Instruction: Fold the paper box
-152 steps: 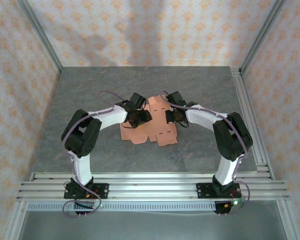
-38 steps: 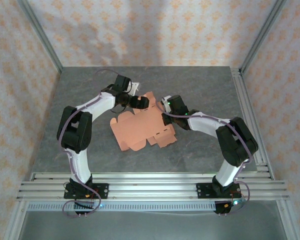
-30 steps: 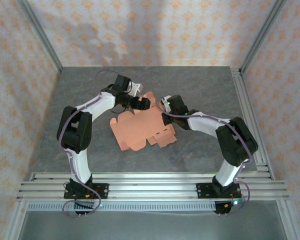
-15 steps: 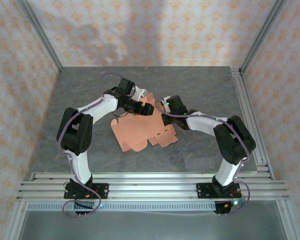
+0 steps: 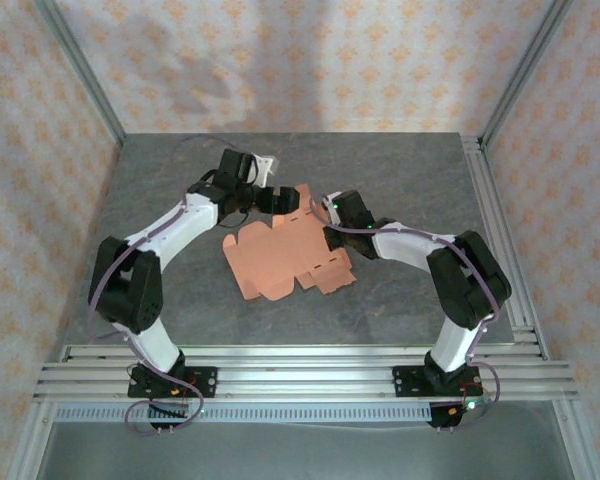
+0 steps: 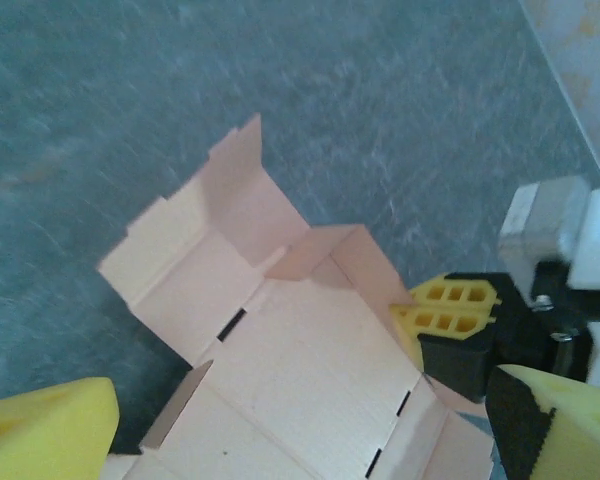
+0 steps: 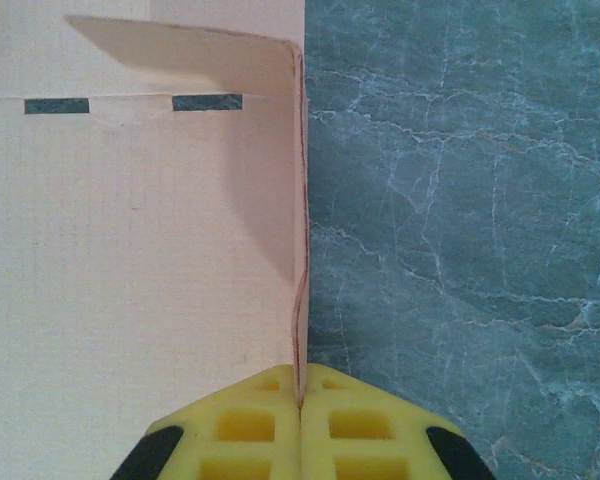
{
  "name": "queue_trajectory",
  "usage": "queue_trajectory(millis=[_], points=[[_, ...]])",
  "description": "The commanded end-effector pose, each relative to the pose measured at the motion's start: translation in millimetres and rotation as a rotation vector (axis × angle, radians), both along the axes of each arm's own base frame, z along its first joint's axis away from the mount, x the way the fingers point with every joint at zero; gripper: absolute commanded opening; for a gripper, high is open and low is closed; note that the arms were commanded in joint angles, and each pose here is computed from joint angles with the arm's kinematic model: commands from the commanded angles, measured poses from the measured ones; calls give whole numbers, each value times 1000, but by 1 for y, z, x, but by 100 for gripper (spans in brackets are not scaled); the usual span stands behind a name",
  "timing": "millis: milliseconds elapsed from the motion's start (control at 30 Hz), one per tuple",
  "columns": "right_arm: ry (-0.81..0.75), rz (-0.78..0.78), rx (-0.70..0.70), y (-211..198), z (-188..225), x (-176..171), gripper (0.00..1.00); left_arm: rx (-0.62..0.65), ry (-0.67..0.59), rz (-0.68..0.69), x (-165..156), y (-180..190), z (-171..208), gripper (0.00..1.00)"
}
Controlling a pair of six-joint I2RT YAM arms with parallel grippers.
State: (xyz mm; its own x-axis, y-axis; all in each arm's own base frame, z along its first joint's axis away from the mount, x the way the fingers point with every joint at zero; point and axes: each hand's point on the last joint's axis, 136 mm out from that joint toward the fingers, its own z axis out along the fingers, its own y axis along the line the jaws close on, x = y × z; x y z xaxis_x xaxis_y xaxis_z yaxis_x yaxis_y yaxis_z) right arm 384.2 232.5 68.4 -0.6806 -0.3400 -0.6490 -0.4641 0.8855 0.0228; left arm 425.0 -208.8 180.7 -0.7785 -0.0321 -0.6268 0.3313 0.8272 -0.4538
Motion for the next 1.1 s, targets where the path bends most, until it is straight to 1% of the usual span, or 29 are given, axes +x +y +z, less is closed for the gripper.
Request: queue_trajectory(millis=[0, 67, 133, 167, 233, 300, 433, 600, 700, 833, 1000, 1067], points=[[2, -20, -33, -2, 1, 7, 15, 18, -76, 142, 8, 24, 17, 98], [5, -15, -24, 0, 3, 8, 28, 24, -78, 176, 4, 32, 16, 99], [-4, -14, 6, 3, 11, 7, 42, 25, -80, 209, -3, 39, 15, 100], [-16, -18, 25, 4, 17, 6, 48, 28, -76, 225, -7, 42, 12, 100], [-36, -30, 50, 2, 24, 4, 54, 26, -74, 247, -16, 48, 8, 100], [-37, -51, 72, -4, 26, -1, 57, 17, -81, 267, -25, 53, 5, 100], [-22, -72, 105, -11, 18, -11, 57, 10, -79, 273, -42, 59, -1, 100], [2, -82, 118, -16, 9, -14, 50, 28, -76, 276, -57, 66, -7, 100], [-4, -73, 124, -16, 5, -12, 47, 39, -79, 273, -60, 67, -6, 100], [4, -80, 161, -20, -5, -6, 39, 42, -86, 266, -61, 67, -3, 100], [28, -75, 162, -20, -14, -5, 37, 40, -91, 252, -65, 67, -4, 100], [45, -67, 162, -18, -18, -5, 34, 48, -90, 264, -66, 70, -5, 100]])
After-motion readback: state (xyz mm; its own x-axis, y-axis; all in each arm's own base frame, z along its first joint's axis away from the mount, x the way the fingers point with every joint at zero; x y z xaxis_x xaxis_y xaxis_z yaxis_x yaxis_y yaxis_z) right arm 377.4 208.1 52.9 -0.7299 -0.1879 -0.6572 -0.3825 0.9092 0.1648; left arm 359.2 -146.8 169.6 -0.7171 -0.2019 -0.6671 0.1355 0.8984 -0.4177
